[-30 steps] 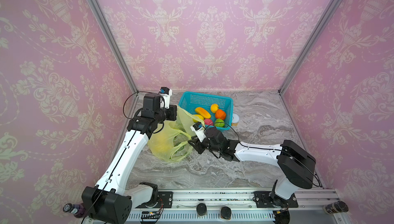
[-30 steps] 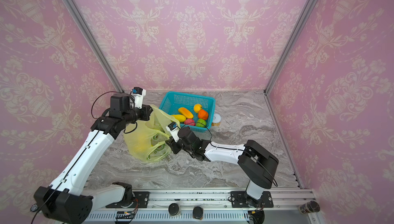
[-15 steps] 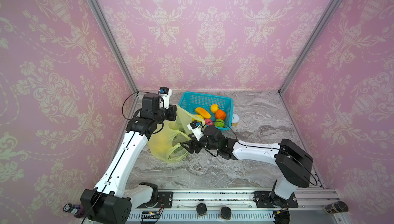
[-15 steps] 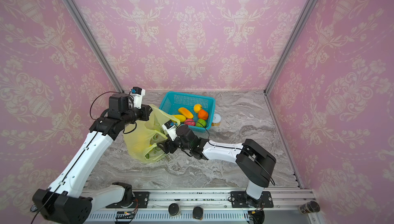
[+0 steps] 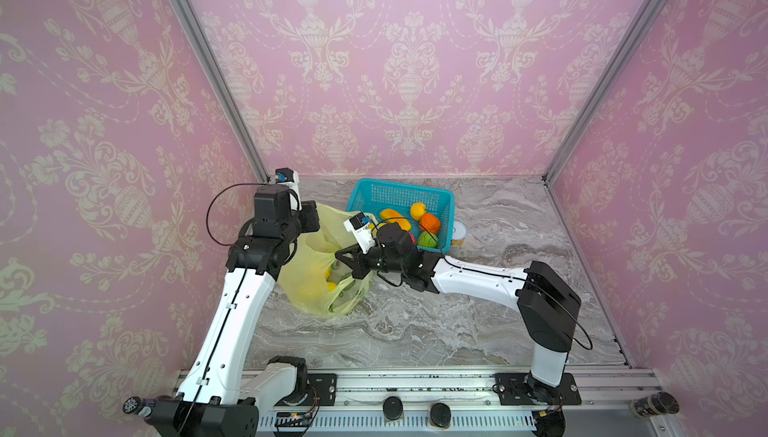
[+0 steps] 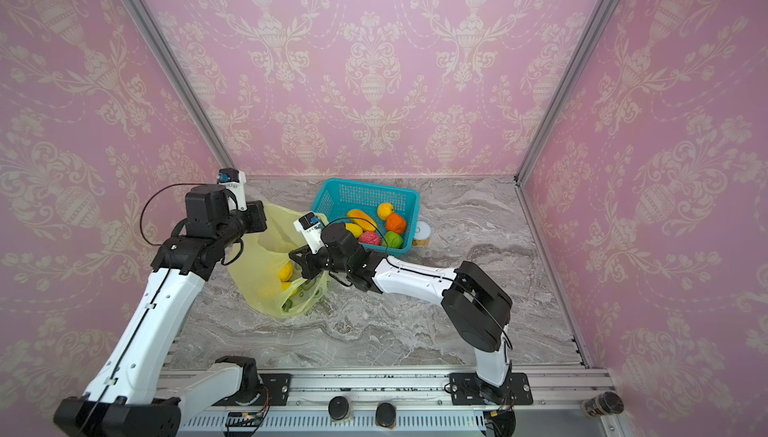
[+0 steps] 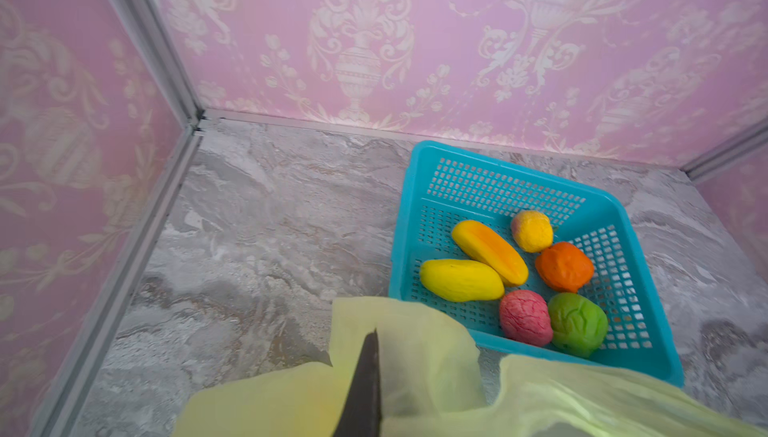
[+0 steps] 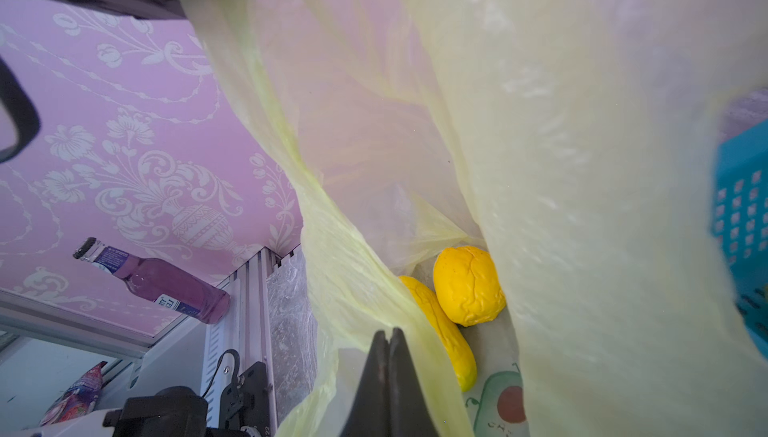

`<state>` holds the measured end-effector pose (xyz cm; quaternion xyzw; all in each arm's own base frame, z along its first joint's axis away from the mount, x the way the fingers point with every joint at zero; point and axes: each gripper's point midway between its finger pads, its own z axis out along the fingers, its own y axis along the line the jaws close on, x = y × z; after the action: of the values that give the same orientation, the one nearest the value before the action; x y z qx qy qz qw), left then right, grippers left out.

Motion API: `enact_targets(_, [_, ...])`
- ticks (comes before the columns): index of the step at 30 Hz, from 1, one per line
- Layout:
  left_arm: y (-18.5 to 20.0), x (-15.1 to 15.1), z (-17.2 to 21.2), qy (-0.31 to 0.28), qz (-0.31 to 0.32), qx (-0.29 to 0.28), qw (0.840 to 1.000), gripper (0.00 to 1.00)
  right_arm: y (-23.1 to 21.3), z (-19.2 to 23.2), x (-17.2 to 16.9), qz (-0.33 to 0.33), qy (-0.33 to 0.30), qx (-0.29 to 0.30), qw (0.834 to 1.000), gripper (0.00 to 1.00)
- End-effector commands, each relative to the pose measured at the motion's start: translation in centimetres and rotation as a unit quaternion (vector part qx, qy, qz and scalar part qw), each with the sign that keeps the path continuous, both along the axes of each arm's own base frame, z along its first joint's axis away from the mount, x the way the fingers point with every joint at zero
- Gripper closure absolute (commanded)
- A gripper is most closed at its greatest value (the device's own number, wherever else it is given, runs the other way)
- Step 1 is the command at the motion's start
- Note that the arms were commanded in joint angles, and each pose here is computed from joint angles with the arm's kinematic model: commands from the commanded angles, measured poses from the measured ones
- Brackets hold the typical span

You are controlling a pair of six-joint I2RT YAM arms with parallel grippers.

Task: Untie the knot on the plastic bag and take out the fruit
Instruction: 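Raise the bag handle with the left gripper while the right holds the mouth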

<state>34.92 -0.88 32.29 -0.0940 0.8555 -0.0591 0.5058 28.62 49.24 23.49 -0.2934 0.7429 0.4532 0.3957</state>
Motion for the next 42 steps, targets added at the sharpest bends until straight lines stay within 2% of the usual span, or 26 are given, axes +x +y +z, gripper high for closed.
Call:
enact_targets(1, [3.3,-0.2,1.5,-0.008,0.092,-0.023,0.995,1.0,-0.5,3.8,-1.0,0.008,-0.041,-0.004,0.999,1.0])
enact_targets(5, [2.8,0.3,1.8,-0.017,0.083,-0.048,0.995,1.0,-1.1,4.2,-2.7,0.002,-0.071,-0.042,0.997,1.0])
enact_targets(6, [3.0,0.0,1.9,-0.023,0.089,-0.049,0.994,1.0,-1.5,3.7,-3.0,-0.008,-0.069,-0.055,0.996,0.95])
enact_targets(9, [3.4,-0.7,2.2,-0.039,0.101,-0.05,0.993,1.0,-2.5,2.7,-3.4,-0.028,-0.046,-0.04,0.998,0.51])
enact_targets(12, [2.8,-0.4,1.6,-0.035,0.085,-0.054,0.994,1.0,-2.7,1.4,-2.9,-0.048,-0.031,-0.041,0.998,0.24])
enact_targets(14, [2.7,-0.3,1.1,-0.026,0.081,-0.053,0.995,1.0,-2.7,0.4,-2.2,-0.067,-0.016,-0.05,0.996,0.15])
enact_targets(21, [2.2,0.1,0.8,-0.02,0.067,-0.059,0.996,1.0,-0.3,-2.0,-2.0,-0.055,0.043,-0.037,0.997,0.16])
enact_targets(26, [1.9,0.1,0.8,-0.021,0.06,-0.062,0.996,1.0,1.1,-2.4,-1.6,-0.052,0.058,-0.03,0.996,0.16])
enact_targets(31, [1.9,0.0,1.0,-0.024,0.059,-0.062,0.996,1.0,-0.4,-4.1,0.0,-0.116,0.067,-0.067,0.989,0.07])
enact_targets(33, [1.9,0.0,1.0,-0.024,0.058,-0.062,0.996,1.0,-1.5,-4.5,0.1,-0.138,0.072,-0.063,0.986,0.05])
enact_targets(38, [1.8,0.1,0.9,-0.022,0.055,-0.062,0.996,1.0,-3.3,-5.7,-1.5,-0.143,0.099,-0.028,0.984,0.04])
enact_targets(42, [1.6,0.2,0.9,-0.021,0.05,-0.065,0.996,1.0,-2.5,-5.4,-3.8,-0.107,0.101,-0.007,0.989,0.05])
